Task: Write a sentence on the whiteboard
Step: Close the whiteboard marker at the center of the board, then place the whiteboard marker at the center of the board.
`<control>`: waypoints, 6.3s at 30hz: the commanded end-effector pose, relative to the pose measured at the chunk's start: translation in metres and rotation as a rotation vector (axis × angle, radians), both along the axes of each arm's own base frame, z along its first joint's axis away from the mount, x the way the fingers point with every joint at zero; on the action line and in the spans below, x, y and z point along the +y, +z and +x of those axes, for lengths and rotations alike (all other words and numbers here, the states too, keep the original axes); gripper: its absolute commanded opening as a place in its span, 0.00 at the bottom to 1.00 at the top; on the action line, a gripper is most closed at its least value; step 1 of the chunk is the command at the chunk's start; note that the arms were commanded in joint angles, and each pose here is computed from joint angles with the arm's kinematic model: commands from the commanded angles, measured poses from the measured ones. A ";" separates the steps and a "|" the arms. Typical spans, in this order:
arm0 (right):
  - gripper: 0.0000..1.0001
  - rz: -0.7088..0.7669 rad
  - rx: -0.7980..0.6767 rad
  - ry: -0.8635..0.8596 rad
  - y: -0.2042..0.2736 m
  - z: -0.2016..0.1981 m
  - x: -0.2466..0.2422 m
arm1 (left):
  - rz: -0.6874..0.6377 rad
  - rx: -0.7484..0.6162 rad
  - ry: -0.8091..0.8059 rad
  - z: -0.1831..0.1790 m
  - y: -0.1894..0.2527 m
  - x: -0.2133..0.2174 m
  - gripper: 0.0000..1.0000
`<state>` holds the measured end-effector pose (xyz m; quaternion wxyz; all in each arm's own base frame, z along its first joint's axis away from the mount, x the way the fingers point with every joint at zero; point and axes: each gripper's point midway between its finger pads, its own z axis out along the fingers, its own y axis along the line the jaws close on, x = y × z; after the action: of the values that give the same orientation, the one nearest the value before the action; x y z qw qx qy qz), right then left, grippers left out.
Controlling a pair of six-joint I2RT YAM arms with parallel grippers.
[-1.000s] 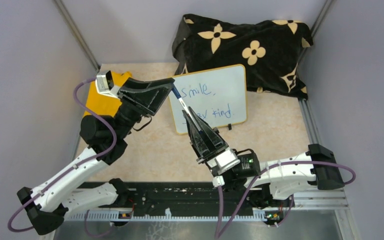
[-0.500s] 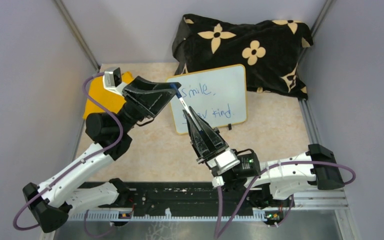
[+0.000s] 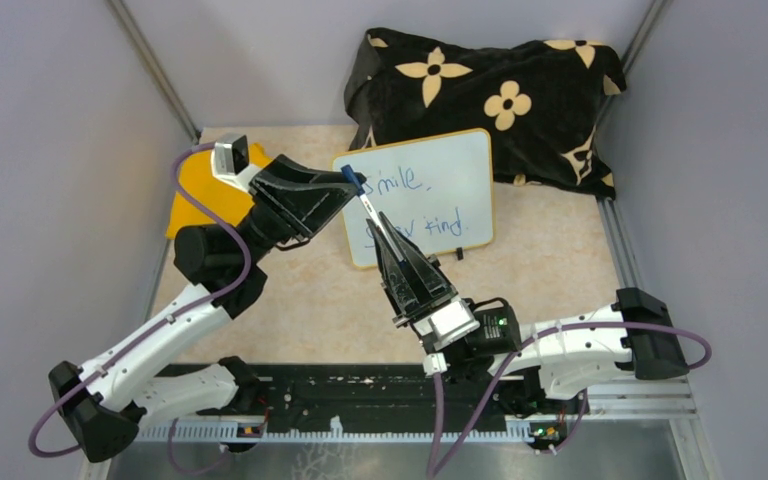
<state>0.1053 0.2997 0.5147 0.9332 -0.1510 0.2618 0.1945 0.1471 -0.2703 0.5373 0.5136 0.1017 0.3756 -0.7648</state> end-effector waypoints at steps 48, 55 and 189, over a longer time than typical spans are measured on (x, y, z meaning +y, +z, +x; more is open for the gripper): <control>0.00 0.058 -0.011 -0.006 0.012 -0.002 -0.008 | 0.073 0.041 -0.063 -0.014 -0.041 -0.030 0.33; 0.00 0.056 -0.010 0.003 0.012 -0.003 -0.007 | 0.070 0.030 0.023 -0.009 -0.029 -0.019 0.57; 0.00 -0.340 0.992 0.576 -0.193 0.027 0.030 | 0.634 -0.008 0.118 -0.005 -0.166 -0.019 0.00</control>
<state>0.1248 0.3358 0.2991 0.5457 -0.2861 0.6597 0.4302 0.1490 -0.2824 0.3811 0.5240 0.2248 0.5993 -0.5619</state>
